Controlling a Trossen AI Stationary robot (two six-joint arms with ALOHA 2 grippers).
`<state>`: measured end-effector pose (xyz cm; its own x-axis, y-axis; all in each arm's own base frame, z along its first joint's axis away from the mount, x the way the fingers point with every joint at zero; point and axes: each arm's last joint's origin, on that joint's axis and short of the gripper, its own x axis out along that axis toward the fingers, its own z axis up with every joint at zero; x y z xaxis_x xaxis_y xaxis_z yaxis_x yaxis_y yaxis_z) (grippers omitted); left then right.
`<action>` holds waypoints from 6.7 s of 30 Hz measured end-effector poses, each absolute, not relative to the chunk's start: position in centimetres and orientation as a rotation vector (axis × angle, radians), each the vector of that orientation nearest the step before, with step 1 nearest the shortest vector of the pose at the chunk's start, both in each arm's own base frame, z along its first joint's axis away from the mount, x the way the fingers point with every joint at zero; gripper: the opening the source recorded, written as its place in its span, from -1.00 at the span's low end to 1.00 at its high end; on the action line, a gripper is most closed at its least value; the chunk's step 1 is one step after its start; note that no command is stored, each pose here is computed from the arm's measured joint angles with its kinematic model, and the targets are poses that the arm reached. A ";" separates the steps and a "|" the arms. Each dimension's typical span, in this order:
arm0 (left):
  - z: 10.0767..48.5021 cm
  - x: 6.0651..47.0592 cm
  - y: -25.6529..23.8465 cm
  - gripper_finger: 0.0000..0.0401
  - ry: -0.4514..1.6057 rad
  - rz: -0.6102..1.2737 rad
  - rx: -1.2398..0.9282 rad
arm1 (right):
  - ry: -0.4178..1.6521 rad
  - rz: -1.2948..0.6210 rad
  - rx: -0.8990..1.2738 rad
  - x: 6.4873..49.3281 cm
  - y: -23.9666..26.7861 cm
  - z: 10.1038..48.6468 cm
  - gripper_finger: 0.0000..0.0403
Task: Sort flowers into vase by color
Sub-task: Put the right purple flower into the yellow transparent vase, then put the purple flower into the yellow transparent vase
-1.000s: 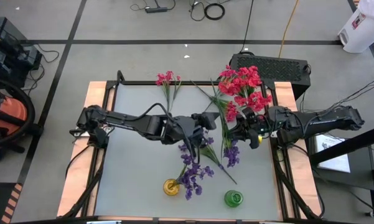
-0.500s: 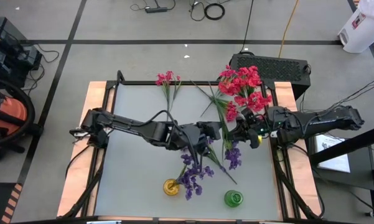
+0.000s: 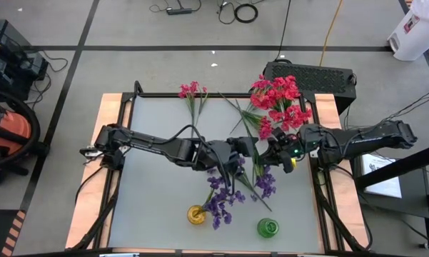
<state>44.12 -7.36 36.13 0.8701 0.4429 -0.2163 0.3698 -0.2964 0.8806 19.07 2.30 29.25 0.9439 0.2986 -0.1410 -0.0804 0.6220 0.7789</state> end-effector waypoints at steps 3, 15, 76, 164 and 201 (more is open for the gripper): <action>36.2 44.1 -7.5 -0.17 0.585 0.103 1.844 | 0.246 0.252 0.873 19.0 2.3 29.6 -0.97; 36.2 44.0 -7.7 -0.57 0.595 0.114 1.832 | 0.237 0.262 0.851 19.0 2.4 29.7 -0.97; 48.4 17.5 -6.0 -0.96 0.402 0.893 0.536 | 0.133 0.309 0.464 11.9 1.7 31.5 -0.18; 25.0 25.0 -24.4 -0.92 -0.002 0.352 -0.245 | 0.414 0.346 0.356 11.2 2.7 28.8 -0.18; 24.2 24.9 -25.2 -0.17 0.036 0.245 -0.252 | 0.437 0.343 0.356 11.1 2.7 28.6 -0.18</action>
<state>24.90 -25.17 24.23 0.9697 0.2355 -0.0655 -0.2444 0.9388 -0.2428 11.07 2.69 28.63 0.8513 0.3933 -0.3473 -0.2432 0.8823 0.4029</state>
